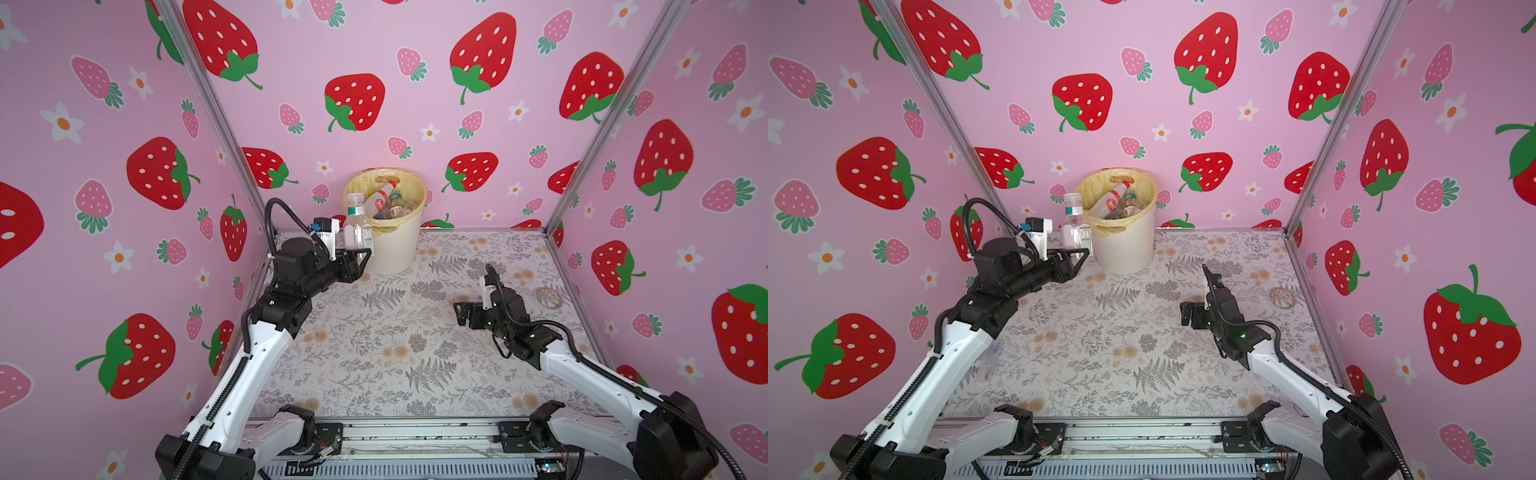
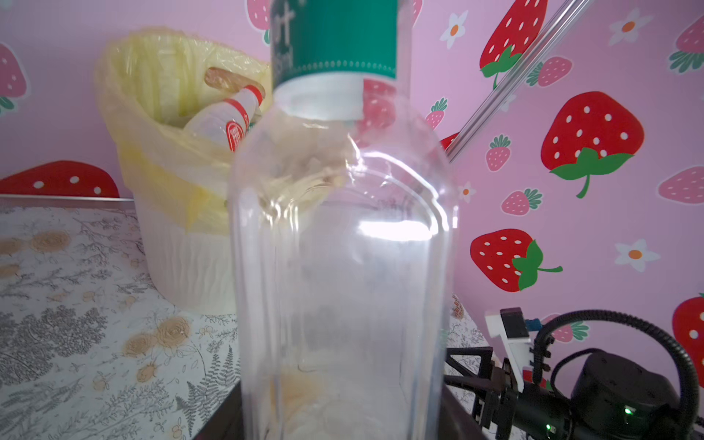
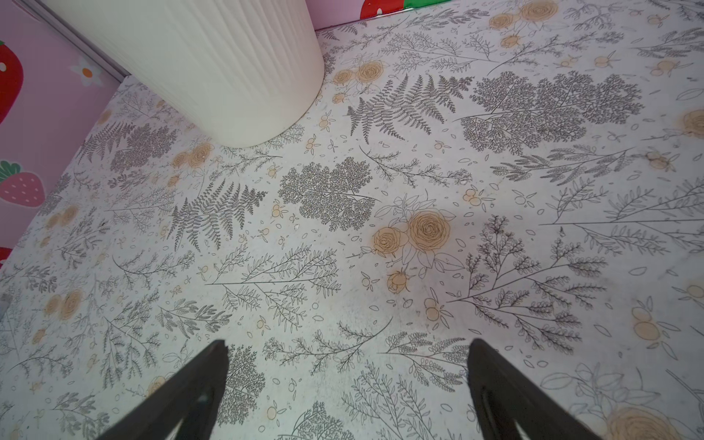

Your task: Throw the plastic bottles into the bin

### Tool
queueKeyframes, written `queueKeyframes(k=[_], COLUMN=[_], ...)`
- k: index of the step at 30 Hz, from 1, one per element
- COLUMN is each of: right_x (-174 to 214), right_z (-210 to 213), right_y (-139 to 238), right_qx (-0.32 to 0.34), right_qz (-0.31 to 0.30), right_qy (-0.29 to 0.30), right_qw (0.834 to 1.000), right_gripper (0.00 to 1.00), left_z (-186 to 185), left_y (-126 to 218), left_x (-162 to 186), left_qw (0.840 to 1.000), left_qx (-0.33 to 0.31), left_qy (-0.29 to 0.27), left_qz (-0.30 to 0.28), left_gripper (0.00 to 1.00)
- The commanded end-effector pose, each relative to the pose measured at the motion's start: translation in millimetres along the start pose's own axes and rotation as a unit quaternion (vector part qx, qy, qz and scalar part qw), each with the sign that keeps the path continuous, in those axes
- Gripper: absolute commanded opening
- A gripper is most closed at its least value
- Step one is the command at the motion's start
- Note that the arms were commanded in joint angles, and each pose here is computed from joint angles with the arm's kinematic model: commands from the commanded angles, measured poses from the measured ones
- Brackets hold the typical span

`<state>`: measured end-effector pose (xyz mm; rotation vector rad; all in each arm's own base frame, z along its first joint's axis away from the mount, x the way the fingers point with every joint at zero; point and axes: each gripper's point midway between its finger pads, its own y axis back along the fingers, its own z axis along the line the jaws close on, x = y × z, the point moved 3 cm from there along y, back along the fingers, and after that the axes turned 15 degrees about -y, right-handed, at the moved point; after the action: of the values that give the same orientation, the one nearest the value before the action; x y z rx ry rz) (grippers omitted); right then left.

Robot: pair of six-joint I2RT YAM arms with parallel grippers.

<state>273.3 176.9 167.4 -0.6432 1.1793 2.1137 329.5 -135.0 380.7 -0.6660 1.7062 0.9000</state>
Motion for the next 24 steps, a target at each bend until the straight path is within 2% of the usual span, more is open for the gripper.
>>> queueKeyframes(k=[1, 8, 12, 14, 15, 16, 24], right_x=[-14.5, -20.7, -26.0, -27.9, -28.5, -29.4, -27.9], right_z=[7.2, 4.1, 2.5, 2.6, 1.9, 2.2, 3.4], right_y=[0.3, 1.0, 5.4, 8.7, 10.4, 11.7, 10.0], right_qx=[-0.015, -0.019, -0.014, -0.014, -0.013, -0.014, -0.021], right_qz=[-0.014, -0.013, -0.018, -0.022, -0.024, -0.026, -0.022], right_qy=[0.001, -0.008, -0.011, -0.013, -0.015, -0.016, -0.026], right_qw=[1.000, 1.000, 1.000, 1.000, 1.000, 0.999, 0.999], right_gripper=[0.99, 0.99, 0.99, 0.99, 0.99, 0.99, 0.99], left_z=[6.4, 25.5, 28.7, 28.9, 31.3, 33.5, 27.0], left_y=[-12.3, -105.2, -143.5, -147.1, -146.0, -143.2, -79.0], left_x=[-40.0, -81.5, -80.7, -80.6, -82.0, -83.8, -113.1], left_qw=[0.999, 0.995, 0.992, 0.991, 0.991, 0.991, 0.993], left_qx=[-0.019, -0.018, 0.002, 0.005, -0.004, -0.013, -0.051], left_qy=[-0.036, -0.059, -0.071, -0.076, -0.078, -0.082, -0.098], left_qz=[0.005, 0.078, 0.108, 0.110, 0.107, 0.103, 0.034], left_gripper=[0.55, 0.59, 0.76, 0.85, 0.96, 0.99, 0.99])
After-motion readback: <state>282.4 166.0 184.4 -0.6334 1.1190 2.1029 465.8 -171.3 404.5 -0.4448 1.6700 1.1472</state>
